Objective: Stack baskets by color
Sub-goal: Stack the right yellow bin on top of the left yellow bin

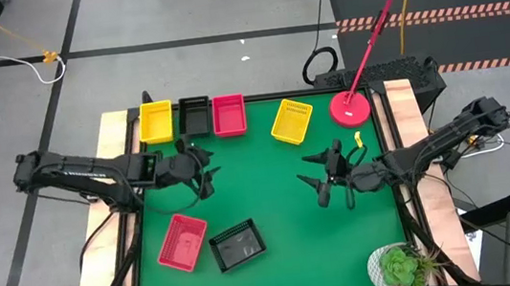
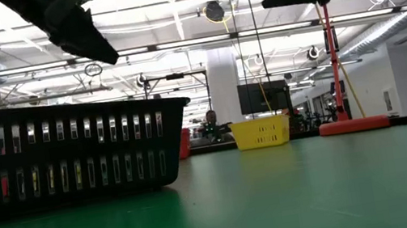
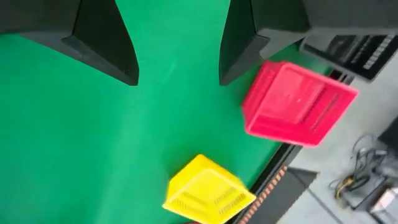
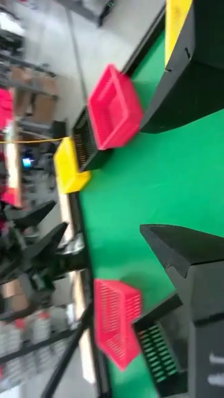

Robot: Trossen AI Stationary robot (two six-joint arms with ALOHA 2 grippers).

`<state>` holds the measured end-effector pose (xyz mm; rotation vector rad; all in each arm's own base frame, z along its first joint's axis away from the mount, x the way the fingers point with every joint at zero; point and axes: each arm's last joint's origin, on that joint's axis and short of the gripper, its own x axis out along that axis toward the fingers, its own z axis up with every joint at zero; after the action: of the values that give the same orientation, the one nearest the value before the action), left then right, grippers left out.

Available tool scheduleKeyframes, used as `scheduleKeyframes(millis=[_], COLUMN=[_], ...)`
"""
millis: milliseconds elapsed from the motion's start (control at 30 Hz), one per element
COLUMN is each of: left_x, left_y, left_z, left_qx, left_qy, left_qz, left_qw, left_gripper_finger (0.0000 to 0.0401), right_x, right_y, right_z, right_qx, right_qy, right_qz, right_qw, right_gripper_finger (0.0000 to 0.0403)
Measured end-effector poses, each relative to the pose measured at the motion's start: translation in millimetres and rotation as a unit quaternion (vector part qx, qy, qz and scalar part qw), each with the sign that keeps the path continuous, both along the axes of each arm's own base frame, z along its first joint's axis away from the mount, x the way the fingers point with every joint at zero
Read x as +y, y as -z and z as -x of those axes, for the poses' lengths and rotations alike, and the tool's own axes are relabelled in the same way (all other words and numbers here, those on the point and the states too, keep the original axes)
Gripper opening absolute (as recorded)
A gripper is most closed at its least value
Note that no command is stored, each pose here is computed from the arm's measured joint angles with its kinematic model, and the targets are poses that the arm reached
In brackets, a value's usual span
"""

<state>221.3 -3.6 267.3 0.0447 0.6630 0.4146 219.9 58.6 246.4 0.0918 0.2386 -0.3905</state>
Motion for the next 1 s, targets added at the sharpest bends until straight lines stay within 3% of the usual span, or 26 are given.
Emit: scheduleKeyframes(millis=[233,433,633,1000], left_x=[-7.2,-7.4,-13.1,-37.7], left_y=[2.4,2.3,4.8,5.6], left_z=[-0.4,-0.5,1.1,4.9], left_qx=[-0.003,-0.004,0.006,0.007], left_qy=[0.012,0.013,0.035,0.082], left_qz=[0.003,0.003,0.036,0.058], left_qw=[1.000,1.000,0.999,0.995], left_gripper_finger=[0.0225,0.0225,0.0225,0.0225], right_x=[-9.3,-30.4,-38.2,-39.8], right_y=[-23.4,-34.3,-28.3,-7.2], right_z=[-15.8,-39.4,-56.5,-62.3], right_qx=[0.137,0.240,0.280,0.342], right_qy=[0.036,-0.009,-0.061,-0.055], right_qz=[0.008,-0.005,0.009,0.015], right_qw=[0.990,0.971,0.958,0.938], right_gripper_finger=[0.0247,0.0247,0.0247,0.0247])
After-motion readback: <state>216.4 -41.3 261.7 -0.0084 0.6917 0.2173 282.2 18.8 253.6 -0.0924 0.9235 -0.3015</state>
